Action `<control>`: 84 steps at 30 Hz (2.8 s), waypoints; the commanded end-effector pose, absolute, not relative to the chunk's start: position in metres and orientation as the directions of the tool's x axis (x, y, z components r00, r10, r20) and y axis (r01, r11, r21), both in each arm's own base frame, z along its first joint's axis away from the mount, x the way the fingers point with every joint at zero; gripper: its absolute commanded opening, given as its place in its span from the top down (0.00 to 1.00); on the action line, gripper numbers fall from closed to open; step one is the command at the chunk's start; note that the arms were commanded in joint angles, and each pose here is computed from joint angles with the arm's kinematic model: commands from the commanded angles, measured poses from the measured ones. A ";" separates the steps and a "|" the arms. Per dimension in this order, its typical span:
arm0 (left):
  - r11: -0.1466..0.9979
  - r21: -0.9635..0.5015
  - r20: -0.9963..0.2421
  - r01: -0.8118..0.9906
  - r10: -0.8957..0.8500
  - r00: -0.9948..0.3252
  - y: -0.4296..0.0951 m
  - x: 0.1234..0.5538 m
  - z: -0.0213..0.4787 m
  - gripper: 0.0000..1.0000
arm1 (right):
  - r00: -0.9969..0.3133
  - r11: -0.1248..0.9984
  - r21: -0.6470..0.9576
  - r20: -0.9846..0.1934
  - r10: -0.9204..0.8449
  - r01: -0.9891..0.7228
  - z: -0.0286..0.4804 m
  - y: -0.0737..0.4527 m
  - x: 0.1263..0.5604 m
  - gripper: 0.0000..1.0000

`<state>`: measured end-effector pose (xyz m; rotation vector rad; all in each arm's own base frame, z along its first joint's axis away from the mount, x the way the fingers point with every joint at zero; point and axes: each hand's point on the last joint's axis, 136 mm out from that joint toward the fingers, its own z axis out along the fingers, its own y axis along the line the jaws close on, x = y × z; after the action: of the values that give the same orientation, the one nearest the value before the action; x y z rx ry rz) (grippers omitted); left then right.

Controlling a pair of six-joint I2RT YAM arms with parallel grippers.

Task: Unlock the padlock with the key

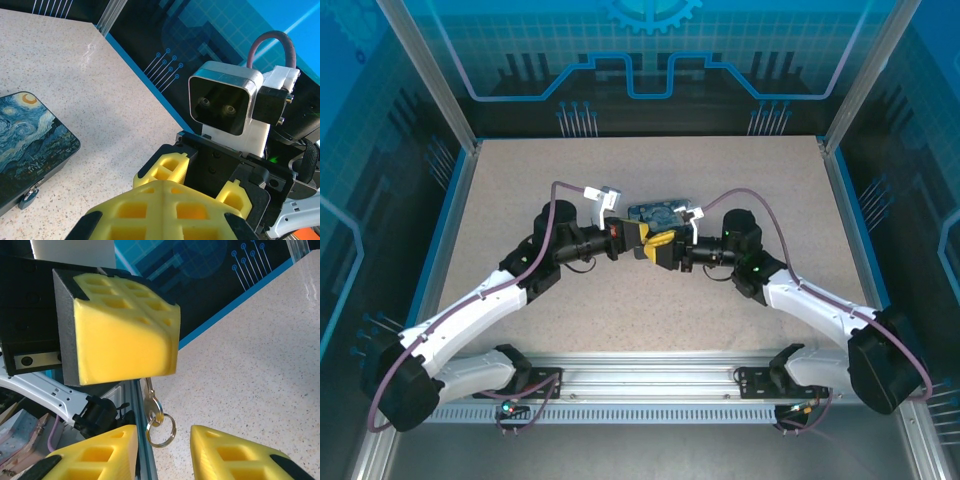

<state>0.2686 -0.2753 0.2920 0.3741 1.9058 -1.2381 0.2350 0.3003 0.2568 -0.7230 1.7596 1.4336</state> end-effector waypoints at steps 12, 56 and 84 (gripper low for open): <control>0.451 -0.625 -0.764 0.637 -0.187 -0.618 -0.276 0.263 0.297 1.00 | -0.531 0.193 0.530 -0.846 0.054 -0.826 0.279 0.305 0.236 0.81; 0.423 -0.638 -0.753 0.643 -0.172 -0.635 -0.282 0.261 0.290 1.00 | -0.544 0.222 0.548 -0.835 0.087 -0.806 0.283 0.304 0.244 0.81; 0.435 -0.635 -0.757 0.638 -0.185 -0.627 -0.279 0.264 0.292 1.00 | -0.618 0.221 0.610 -0.785 0.042 -0.761 0.256 0.305 0.238 0.78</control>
<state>0.2670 -0.2768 0.2859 0.3636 1.9105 -1.2679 0.2430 0.3024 0.2631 -0.6647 1.7801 1.4470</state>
